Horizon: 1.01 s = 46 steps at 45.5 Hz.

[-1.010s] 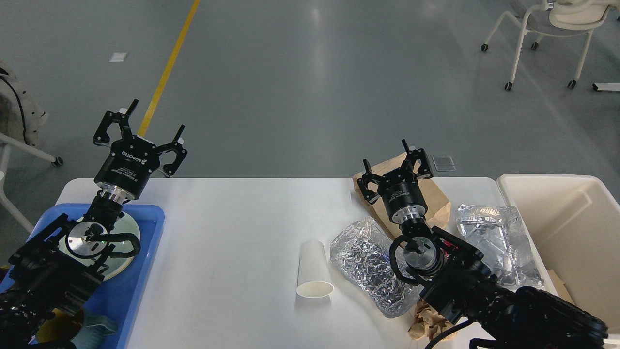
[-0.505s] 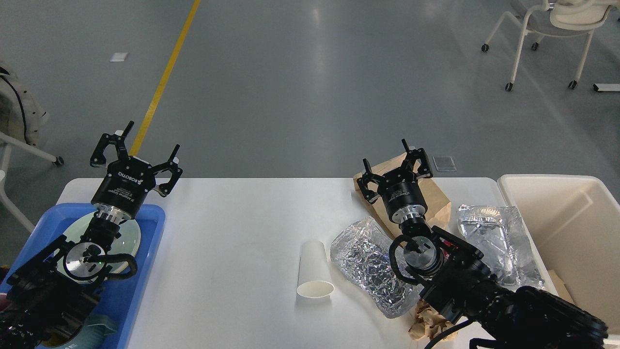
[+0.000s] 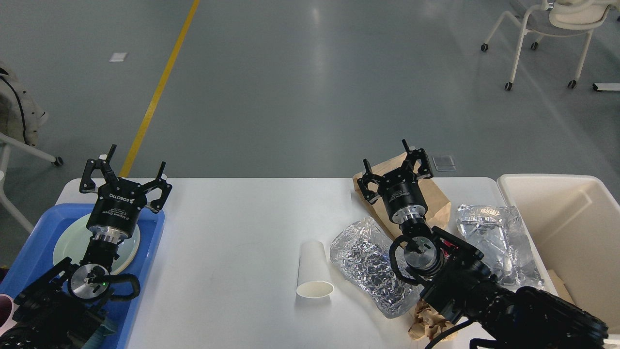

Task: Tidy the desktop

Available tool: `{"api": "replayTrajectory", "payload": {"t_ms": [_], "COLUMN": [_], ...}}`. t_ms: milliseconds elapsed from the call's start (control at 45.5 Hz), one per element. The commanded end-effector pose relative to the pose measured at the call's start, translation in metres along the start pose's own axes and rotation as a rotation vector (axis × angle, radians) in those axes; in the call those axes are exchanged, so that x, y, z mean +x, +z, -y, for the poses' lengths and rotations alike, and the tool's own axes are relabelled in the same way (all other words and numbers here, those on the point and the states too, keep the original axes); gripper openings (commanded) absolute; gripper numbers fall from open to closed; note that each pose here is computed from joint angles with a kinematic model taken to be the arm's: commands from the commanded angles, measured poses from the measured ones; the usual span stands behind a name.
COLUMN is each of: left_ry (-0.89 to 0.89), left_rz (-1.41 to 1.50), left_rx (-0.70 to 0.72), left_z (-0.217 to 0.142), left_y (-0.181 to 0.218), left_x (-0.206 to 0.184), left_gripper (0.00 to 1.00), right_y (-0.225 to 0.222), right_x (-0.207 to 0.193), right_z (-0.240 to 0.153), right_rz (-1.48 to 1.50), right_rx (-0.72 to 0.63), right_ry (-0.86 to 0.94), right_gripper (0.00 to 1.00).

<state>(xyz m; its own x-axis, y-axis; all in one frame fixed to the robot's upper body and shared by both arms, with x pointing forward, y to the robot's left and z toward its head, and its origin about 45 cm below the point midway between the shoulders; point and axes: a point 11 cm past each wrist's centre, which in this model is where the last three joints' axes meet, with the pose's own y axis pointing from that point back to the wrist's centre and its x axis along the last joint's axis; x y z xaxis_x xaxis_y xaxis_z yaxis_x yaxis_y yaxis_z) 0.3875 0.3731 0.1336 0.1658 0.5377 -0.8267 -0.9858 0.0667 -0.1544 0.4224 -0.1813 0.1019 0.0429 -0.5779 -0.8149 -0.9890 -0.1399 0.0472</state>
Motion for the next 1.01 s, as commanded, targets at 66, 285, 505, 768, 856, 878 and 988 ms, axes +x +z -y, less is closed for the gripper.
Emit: {"api": "replayTrajectory", "payload": {"t_ms": [66,285,505,768,856,878,988], "left_ry": [-0.003,-0.003,-0.003,-0.003,-0.003,-0.003,-0.003], "left_rz": [-0.013,-0.014,-0.014,-0.014,-0.014,-0.014,-0.014], "left_rx": [-0.018,-0.015,-0.015,-0.015,-0.015,-0.015,-0.015], "left_z": [-0.0022,-0.0035,-0.0035,-0.0035,-0.0035,-0.0035,-0.0035], "left_y": [0.0011,0.0006,0.0006,0.0006,0.0006,0.0006,0.0006], "left_x": [0.0009,0.0016,0.0016,0.0016,0.0016,0.0016,0.0016], "left_gripper": [1.0,1.0,1.0,1.0,1.0,1.0,1.0], "right_y": [-0.0004,0.0003,-0.0001,-0.0001,-0.0001,-0.0001,-0.0001], "right_x": [-0.0005,-0.0009,0.0001,0.0001,0.0001,0.0001,0.0001], "right_z": [0.0005,0.0004,0.0,0.0,0.0,0.0,0.0], "right_rz": [0.0,0.001,0.0,0.0,0.0,0.0,0.0], "right_rx": [0.001,0.0,0.0,0.0,0.0,0.0,0.0], "right_ry": [-0.001,-0.002,0.0,0.0,0.0,0.0,0.0], "right_gripper": [1.0,1.0,1.0,1.0,1.0,1.0,1.0]}}
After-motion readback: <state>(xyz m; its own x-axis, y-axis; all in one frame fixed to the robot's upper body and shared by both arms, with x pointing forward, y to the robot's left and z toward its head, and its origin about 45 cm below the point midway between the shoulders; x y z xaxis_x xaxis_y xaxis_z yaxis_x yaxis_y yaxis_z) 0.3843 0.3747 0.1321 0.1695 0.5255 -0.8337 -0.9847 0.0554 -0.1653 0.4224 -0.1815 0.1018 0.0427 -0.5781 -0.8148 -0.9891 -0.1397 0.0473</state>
